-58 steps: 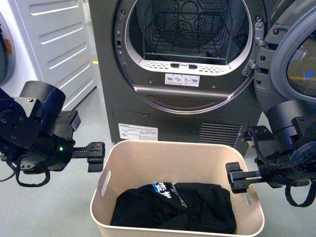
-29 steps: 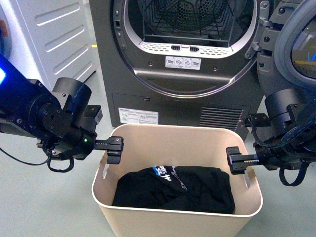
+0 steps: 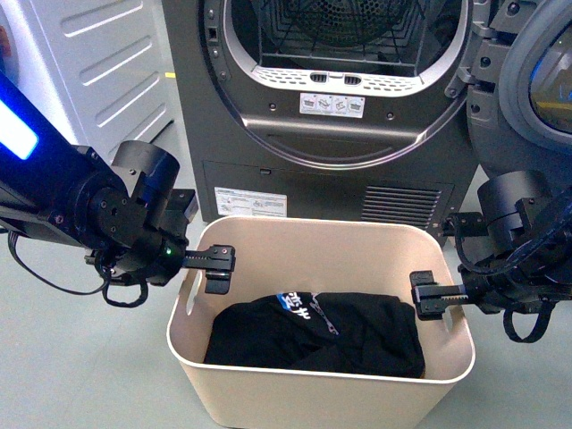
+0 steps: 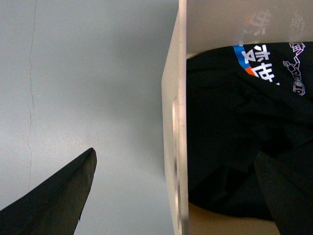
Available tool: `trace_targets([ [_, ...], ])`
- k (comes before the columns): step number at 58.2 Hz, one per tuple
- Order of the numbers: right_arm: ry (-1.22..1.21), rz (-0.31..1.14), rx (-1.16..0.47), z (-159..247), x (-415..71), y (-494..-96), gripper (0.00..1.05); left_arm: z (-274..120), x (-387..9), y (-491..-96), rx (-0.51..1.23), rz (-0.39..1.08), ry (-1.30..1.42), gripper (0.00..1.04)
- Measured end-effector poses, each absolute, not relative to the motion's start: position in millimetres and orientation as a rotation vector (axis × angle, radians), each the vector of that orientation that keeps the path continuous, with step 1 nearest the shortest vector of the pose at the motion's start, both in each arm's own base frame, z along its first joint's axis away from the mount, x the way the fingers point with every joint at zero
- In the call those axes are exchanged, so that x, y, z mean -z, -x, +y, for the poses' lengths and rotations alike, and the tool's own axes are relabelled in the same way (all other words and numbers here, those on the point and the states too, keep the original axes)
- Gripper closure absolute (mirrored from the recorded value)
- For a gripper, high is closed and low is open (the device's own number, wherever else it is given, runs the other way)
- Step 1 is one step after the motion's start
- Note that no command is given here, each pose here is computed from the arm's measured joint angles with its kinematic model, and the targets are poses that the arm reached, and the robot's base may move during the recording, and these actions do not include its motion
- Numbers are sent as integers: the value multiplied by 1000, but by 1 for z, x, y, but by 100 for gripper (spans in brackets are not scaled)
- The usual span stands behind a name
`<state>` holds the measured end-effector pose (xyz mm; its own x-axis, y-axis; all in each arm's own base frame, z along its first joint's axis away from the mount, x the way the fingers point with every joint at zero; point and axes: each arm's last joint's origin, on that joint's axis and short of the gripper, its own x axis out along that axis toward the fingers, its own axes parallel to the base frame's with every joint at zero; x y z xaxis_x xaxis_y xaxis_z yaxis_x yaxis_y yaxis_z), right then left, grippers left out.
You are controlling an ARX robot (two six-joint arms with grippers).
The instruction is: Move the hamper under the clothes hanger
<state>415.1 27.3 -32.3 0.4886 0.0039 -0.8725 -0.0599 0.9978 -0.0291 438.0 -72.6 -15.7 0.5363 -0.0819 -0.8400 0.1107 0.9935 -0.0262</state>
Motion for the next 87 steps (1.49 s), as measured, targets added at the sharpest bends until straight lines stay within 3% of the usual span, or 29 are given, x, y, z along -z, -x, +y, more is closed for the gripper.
trace_targets([
  [11,53,1058,-36,27,33,-415,8,-74,20,-437,112,1008,-23,7],
  [15,50,1059,-34,27,34,-415,18,-75,22,-436,111,1013,-23,7],
  [28,44,1064,-22,27,35,-413,50,-77,24,-435,101,1015,-36,38],
  [43,31,1074,-23,29,37,-409,102,-78,25,-434,97,1024,-42,94],
  [46,20,1074,-18,29,36,-408,102,-78,25,-434,92,1029,-38,101],
  [64,6,1069,-15,28,23,-400,102,-78,16,-433,85,1032,-43,101],
  [87,24,929,-37,34,-48,-397,102,-82,-59,-436,75,904,-46,101],
])
